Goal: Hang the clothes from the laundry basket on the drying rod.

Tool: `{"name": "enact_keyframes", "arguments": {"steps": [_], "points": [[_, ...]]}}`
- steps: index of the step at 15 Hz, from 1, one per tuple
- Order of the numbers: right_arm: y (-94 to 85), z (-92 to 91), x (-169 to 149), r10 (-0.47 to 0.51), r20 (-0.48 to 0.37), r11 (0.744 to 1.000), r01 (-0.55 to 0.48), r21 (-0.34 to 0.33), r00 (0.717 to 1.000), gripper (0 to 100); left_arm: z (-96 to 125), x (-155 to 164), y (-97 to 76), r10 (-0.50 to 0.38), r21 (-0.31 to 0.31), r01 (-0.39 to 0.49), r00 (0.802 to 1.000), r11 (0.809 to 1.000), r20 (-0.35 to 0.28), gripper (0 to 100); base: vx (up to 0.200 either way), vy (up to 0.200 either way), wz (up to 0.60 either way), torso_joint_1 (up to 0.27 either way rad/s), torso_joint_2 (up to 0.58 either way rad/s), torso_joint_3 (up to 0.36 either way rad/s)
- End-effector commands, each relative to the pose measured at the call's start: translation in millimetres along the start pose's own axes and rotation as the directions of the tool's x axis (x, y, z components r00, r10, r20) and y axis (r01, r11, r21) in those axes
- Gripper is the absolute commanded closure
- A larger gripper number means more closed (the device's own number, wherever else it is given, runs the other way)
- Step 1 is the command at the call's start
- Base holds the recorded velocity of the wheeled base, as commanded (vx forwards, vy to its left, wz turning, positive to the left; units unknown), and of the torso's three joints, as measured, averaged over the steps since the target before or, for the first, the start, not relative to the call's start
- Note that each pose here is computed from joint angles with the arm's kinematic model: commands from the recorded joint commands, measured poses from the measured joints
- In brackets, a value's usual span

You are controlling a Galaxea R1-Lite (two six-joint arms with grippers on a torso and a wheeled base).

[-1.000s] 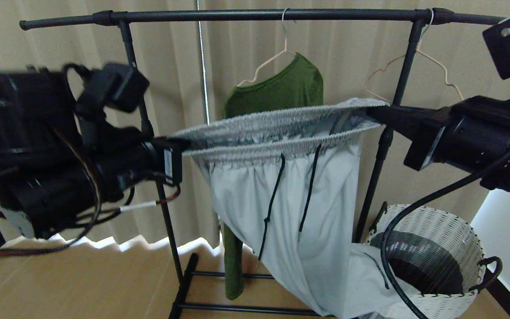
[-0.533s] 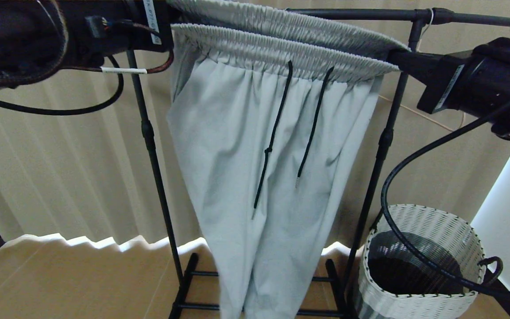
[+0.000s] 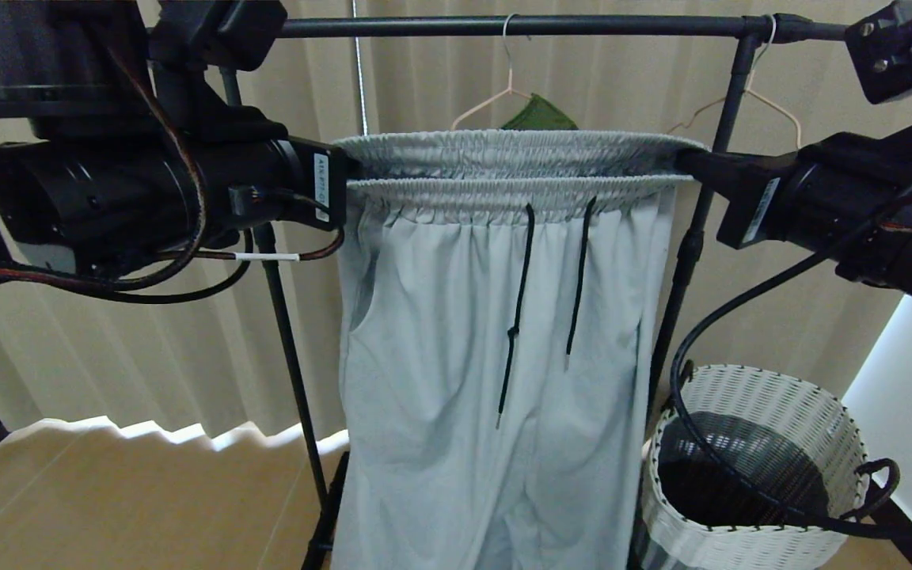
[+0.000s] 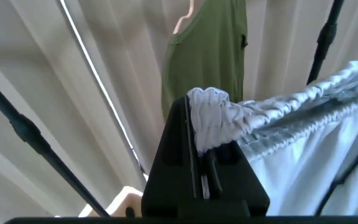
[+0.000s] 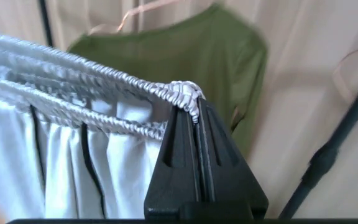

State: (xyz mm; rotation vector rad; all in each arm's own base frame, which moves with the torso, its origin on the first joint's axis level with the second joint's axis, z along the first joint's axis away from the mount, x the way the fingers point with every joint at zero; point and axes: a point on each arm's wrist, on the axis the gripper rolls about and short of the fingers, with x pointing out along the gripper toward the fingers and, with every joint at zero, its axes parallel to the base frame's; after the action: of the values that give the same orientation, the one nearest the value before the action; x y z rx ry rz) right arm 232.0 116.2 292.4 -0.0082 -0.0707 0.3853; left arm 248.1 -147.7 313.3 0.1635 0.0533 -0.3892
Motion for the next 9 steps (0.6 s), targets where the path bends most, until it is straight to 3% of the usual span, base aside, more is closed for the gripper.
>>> {"name": "enact_keyframes", "arguments": {"steps": [1,4,9], "points": [[-8.9,-4.0,9,-0.037,0.014,0.999,0.037,-0.003,0.999,100,6,-9,2.1,0.003,-0.002,-0.003,1.0,1.0,0.025,100,0.0,0.0,0.0,0.0,0.0,0.0],[-10.9,-3.8,10,-0.045,0.028,0.999,0.045,-0.004,0.999,100,7,-11,2.4,0.001,-0.002,0.0,1.0,1.0,0.03,100,0.0,0.0,0.0,0.0,0.0,0.0],[-8.8,-4.3,-13,-0.031,0.022,0.999,0.032,-0.03,0.999,100,8,-12,-16.3,-0.065,0.001,0.065,0.997,0.998,0.037,100,0.0,0.0,0.0,0.0,0.0,0.0]]}}
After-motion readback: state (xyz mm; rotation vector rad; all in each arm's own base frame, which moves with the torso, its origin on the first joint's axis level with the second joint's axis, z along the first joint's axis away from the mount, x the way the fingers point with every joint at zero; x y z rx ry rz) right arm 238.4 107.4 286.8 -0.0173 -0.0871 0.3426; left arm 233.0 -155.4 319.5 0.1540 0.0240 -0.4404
